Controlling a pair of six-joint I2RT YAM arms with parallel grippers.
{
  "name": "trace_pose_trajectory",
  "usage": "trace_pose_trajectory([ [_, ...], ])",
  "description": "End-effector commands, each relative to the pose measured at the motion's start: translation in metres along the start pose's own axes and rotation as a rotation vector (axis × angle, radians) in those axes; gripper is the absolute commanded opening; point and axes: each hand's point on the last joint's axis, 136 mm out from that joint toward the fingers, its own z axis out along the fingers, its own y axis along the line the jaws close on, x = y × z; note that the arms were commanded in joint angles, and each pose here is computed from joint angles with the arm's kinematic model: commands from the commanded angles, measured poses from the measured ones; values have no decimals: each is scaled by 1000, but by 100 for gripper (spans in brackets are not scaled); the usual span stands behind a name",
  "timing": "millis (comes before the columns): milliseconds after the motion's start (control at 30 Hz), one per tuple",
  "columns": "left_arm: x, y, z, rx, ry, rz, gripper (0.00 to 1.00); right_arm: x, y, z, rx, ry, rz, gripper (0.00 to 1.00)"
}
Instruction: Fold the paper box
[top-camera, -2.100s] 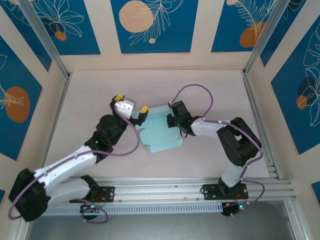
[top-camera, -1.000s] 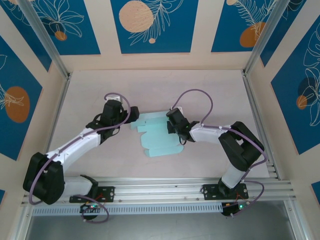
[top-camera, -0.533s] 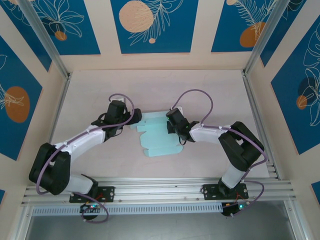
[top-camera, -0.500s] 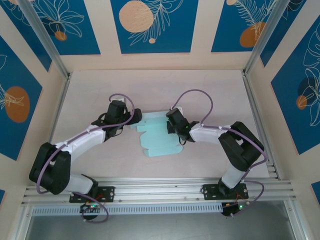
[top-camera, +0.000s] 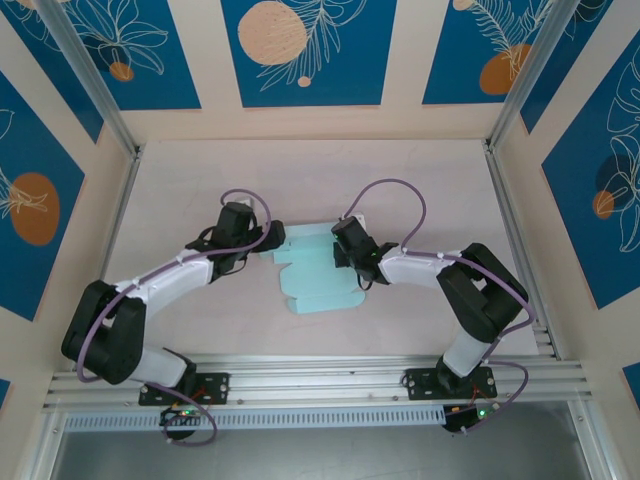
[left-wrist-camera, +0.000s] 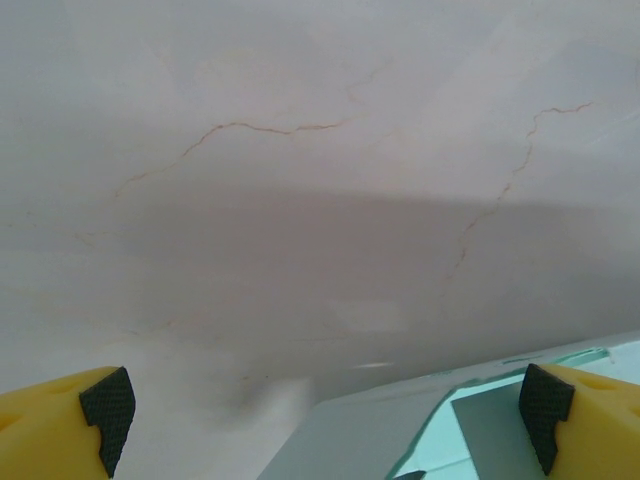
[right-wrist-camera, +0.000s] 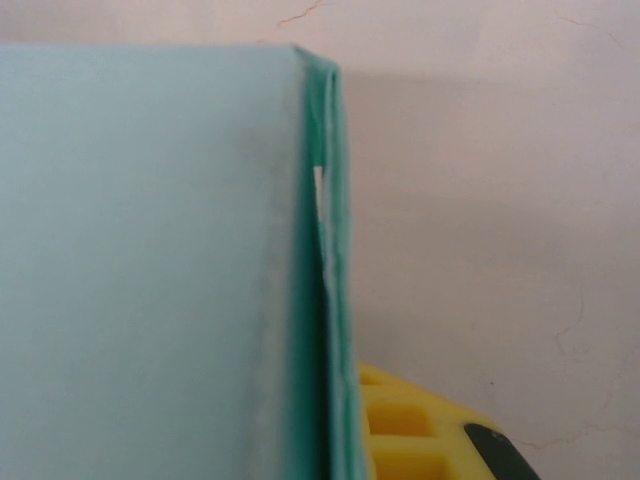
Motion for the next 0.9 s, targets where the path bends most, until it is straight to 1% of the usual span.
trace_pose_trajectory([
  [0, 5, 13, -6, -42, 9, 20, 100, -15, 3, -6, 8, -47, 37, 0],
  [267, 14, 1, 3, 9, 53, 55, 100, -15, 6, -3, -4, -36, 45, 0],
  [433, 10, -20, 12, 70, 38, 47, 100, -14, 8, -1, -6, -30, 47, 0],
  [600, 8, -33, 24, 74, 48, 59, 100, -11, 10, 0, -19, -23, 58, 0],
  [733, 4, -33, 27, 67, 19, 23, 100, -9, 10, 2, -16, -12, 70, 0],
  [867, -5, -23, 13, 30, -38, 11, 100, -10, 10, 4, -10, -5, 80, 0],
])
